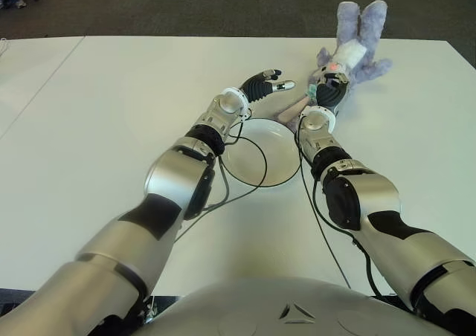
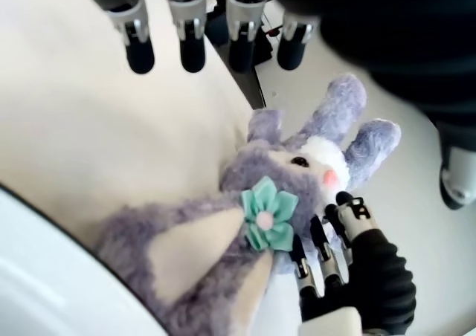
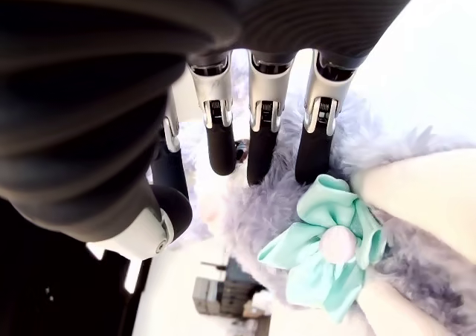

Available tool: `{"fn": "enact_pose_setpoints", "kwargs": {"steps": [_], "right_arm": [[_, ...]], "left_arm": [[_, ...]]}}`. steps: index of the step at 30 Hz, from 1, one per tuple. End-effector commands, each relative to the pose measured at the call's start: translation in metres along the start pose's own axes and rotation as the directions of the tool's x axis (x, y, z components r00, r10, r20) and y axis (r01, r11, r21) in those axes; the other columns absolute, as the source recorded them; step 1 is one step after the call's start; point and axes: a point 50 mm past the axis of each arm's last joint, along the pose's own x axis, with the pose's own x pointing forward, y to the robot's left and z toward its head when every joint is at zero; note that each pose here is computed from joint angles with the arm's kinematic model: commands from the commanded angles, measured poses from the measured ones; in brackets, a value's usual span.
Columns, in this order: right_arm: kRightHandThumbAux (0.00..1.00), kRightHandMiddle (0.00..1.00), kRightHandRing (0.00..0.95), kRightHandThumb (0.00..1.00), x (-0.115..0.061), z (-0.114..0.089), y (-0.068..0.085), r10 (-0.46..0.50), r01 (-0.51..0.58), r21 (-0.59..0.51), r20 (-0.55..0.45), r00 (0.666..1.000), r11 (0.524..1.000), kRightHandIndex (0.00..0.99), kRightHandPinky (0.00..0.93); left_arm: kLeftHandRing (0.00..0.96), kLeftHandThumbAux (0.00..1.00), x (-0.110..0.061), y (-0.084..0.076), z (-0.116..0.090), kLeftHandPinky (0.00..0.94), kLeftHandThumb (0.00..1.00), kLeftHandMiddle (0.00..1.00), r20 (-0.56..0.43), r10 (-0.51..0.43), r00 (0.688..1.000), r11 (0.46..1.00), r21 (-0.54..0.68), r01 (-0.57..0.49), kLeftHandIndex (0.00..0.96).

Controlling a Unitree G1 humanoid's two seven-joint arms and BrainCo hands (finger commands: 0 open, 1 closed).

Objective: Put the doll into the plate.

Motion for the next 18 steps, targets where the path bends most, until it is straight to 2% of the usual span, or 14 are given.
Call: {"fn": "enact_pose_setpoints", "kwargs": {"steps": [1,11,18], "right_arm": [[0.726,0.106,0.073,0.669,-0.006,-0.008,-0.003,-0.09,0.093,0.041,-0.069,0.993,0.995,0.399,0.029],[0.725,0.103,0.052,0.669,-0.015,-0.012,-0.003,-0.163,0.169,0.095,-0.076,0.984,0.981,0.399,0.011],[0.725,0.125,0.089,0.671,-0.017,-0.015,-0.006,-0.172,0.178,0.113,-0.062,0.983,0.978,0.399,0.071]], "left_arm": [[0.0,0.43,-0.002,-0.008,-0.016,0.018,0.0,0.0,-0.067,-0.001,0.998,0.999,-0.051,-0.003,0.0],[0.005,0.431,-0.002,-0.016,-0.022,0.024,0.0,0.0,-0.098,-0.039,0.994,0.995,-0.096,0.029,0.0],[0.0,0.414,-0.006,-0.016,-0.033,0.0,0.0,0.0,-0.116,-0.048,0.992,0.996,-0.086,0.038,0.0]]}}
